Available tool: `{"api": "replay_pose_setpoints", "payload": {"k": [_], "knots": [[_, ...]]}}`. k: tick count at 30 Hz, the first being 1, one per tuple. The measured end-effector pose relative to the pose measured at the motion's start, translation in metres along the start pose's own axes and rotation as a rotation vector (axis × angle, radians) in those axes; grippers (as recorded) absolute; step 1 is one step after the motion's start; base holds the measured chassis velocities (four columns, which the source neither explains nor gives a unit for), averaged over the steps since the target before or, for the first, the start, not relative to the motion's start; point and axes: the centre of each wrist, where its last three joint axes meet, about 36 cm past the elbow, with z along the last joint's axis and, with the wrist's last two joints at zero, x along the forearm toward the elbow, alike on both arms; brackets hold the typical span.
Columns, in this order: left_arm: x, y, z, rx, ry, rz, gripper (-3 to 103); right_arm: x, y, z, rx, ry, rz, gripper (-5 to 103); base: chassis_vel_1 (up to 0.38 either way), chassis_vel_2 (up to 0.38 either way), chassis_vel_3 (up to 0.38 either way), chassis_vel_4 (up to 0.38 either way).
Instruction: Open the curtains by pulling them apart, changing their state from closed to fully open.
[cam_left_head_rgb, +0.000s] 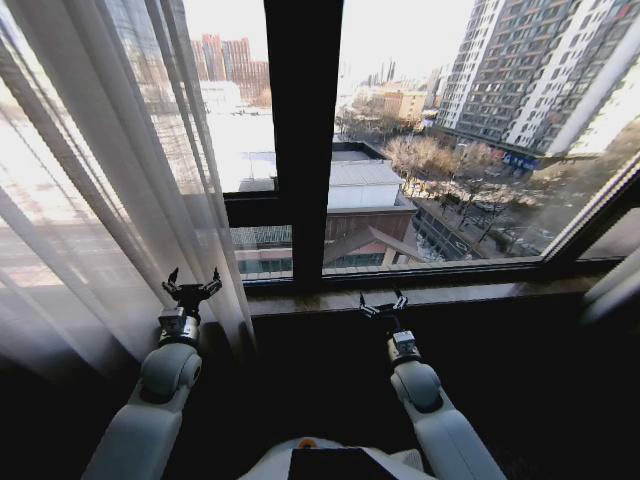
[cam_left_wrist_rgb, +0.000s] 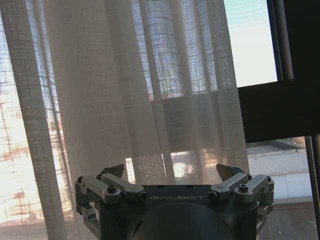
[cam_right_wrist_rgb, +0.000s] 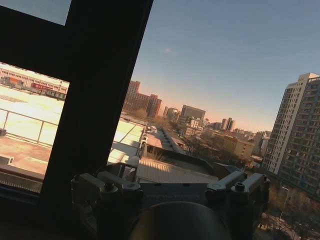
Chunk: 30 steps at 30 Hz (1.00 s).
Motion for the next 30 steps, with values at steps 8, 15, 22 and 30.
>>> {"api": "replay_pose_setpoints", "payload": {"k": [8, 15, 22, 30], "knots": [[-0.020, -0.001, 0.001, 0.031, 0.005, -0.009, 100, -0.004, -0.004, 0.001, 0.009, -0.003, 0.000, 100, 0.000, 0.000, 0.000, 0.000], [-0.034, 0.004, -0.002, 0.029, -0.006, 0.035, 100, -0.008, -0.005, 0.001, 0.013, -0.007, 0.000, 100, 0.000, 0.000, 0.000, 0.000], [-0.018, 0.000, 0.004, 0.023, 0.035, 0.158, 100, -0.010, -0.007, 0.004, 0.017, -0.002, 0.001, 100, 0.000, 0.000, 0.000, 0.000], [-0.036, -0.003, 0.013, 0.002, 0.056, 0.176, 100, -0.011, -0.006, 0.010, 0.000, 0.009, 0.002, 100, 0.000, 0.000, 0.000, 0.000]]}}
